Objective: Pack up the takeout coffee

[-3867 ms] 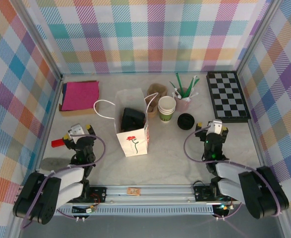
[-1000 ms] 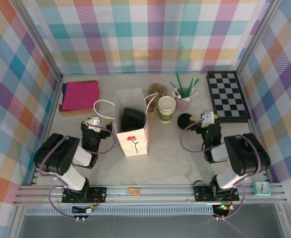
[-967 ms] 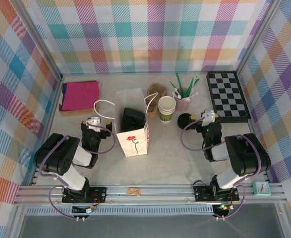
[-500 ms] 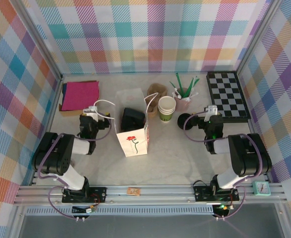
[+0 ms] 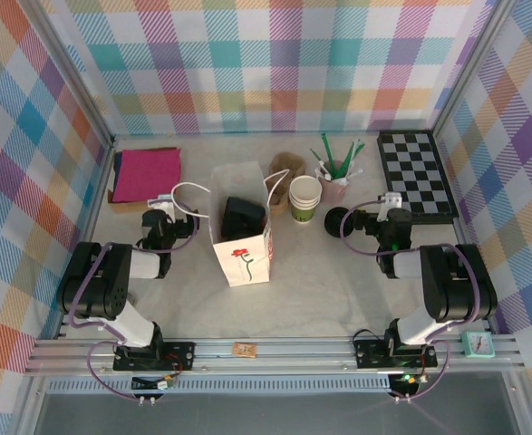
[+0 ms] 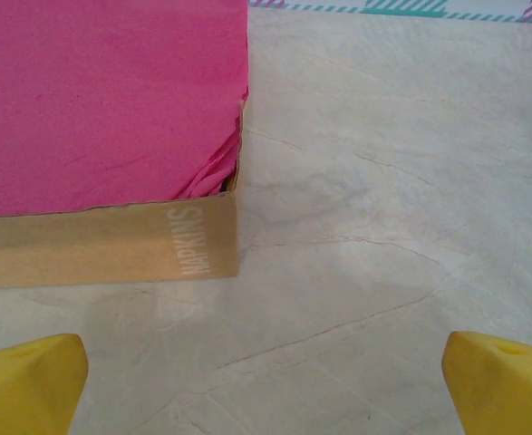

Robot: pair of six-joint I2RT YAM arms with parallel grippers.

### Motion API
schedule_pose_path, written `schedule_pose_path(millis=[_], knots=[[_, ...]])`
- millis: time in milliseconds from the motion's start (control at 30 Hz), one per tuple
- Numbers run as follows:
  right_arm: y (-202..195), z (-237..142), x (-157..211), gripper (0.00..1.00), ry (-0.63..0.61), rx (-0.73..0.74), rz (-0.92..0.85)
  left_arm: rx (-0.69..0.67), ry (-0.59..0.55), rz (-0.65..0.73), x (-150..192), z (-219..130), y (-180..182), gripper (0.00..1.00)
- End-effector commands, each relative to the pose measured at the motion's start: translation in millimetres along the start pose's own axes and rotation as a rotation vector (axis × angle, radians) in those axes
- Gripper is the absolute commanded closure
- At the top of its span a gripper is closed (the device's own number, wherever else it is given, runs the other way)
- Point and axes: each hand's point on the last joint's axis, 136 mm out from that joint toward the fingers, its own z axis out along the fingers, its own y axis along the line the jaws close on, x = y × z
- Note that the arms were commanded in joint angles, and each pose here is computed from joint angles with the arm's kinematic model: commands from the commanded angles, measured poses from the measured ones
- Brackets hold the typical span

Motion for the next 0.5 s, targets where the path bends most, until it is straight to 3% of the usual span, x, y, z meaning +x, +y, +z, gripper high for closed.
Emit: schedule_pose_path(millis=[0,133,200,367,467], knots=[[2.1,0.2,-11.4,0.01,-0.027,-0.017,0.016,-0.100,-0.059,-0.055,-7.4,-8.3,17.0,0.00],[2.3,0.1,-11.6,0.01,-0.028,-0.018,0.014,-0.137,-0.059,-0.049,-7.1,-8.7,19.2,0.00],[23.3,-0.6,-10.9,0.01,-0.011,-0.160,-0.025,-0.135,-0.053,-0.043,-7.0,-7.9,18.2,0.00],[20.6,-0.6,-10.5,0.01,-0.003,-0.192,0.008,-0.134,-0.049,-0.039,-7.1,-6.9,16.9,0.00],[20.7,-0.6,-10.9,0.01,-0.007,-0.192,0.008,-0.033,-0.017,-0.003,-4.9,-2.7,-0.3,0.00]])
